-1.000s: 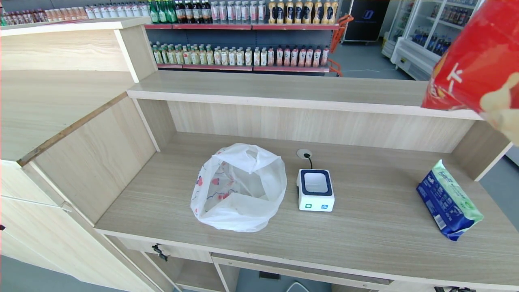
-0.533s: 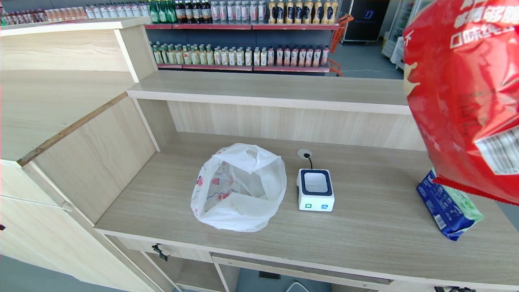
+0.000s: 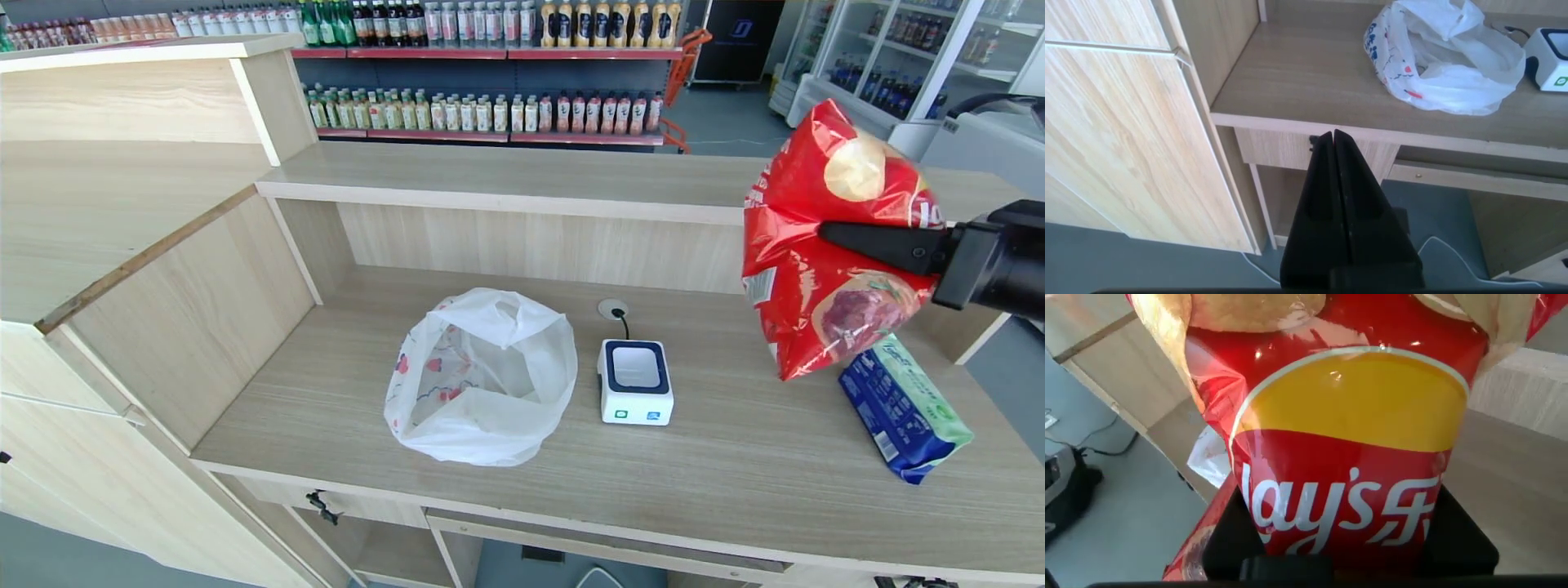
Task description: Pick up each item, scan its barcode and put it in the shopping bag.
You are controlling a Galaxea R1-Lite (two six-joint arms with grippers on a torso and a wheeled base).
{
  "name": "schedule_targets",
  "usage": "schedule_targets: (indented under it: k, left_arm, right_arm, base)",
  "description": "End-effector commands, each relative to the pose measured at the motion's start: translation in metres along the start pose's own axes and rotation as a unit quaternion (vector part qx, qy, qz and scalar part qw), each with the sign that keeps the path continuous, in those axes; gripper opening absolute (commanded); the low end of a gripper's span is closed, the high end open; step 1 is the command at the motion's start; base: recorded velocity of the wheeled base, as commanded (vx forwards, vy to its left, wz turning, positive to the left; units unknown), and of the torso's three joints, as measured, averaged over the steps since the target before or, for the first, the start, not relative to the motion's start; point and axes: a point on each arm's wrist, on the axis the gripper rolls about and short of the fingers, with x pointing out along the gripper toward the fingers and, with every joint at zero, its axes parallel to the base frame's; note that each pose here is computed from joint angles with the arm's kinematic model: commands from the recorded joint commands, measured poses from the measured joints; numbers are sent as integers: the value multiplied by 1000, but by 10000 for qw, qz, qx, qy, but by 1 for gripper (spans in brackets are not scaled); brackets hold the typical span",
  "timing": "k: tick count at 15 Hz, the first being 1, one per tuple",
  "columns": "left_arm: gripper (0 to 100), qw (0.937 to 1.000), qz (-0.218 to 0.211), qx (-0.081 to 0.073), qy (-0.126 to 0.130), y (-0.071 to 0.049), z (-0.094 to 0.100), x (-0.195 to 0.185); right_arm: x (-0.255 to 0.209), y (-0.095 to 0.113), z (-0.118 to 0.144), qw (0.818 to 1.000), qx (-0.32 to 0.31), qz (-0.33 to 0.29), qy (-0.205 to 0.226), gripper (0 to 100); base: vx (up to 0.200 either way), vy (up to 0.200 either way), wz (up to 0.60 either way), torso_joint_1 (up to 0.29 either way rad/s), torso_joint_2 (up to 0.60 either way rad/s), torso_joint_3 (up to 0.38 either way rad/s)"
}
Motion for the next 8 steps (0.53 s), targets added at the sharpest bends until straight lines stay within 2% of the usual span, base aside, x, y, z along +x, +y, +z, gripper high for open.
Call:
schedule_targets:
  k: [1, 6, 8]
  left_arm:
    - [0, 10000, 7, -1, 5, 0, 0, 0]
    - [0, 10000, 7, -1, 5, 0, 0, 0]
    - [0, 10000, -1, -1, 5, 0, 0, 0]
  right_arm:
    - [9, -3, -27, 9974, 243, -514, 434, 0]
    - [31, -19, -52, 9787, 379, -1802, 905, 0]
    - [42, -11, -56, 9733, 686, -1926, 1047, 0]
  base:
    - [0, 0, 0, 0, 0, 0]
    - [0, 0, 0, 0, 0, 0]
    - [0, 0, 0, 0, 0, 0]
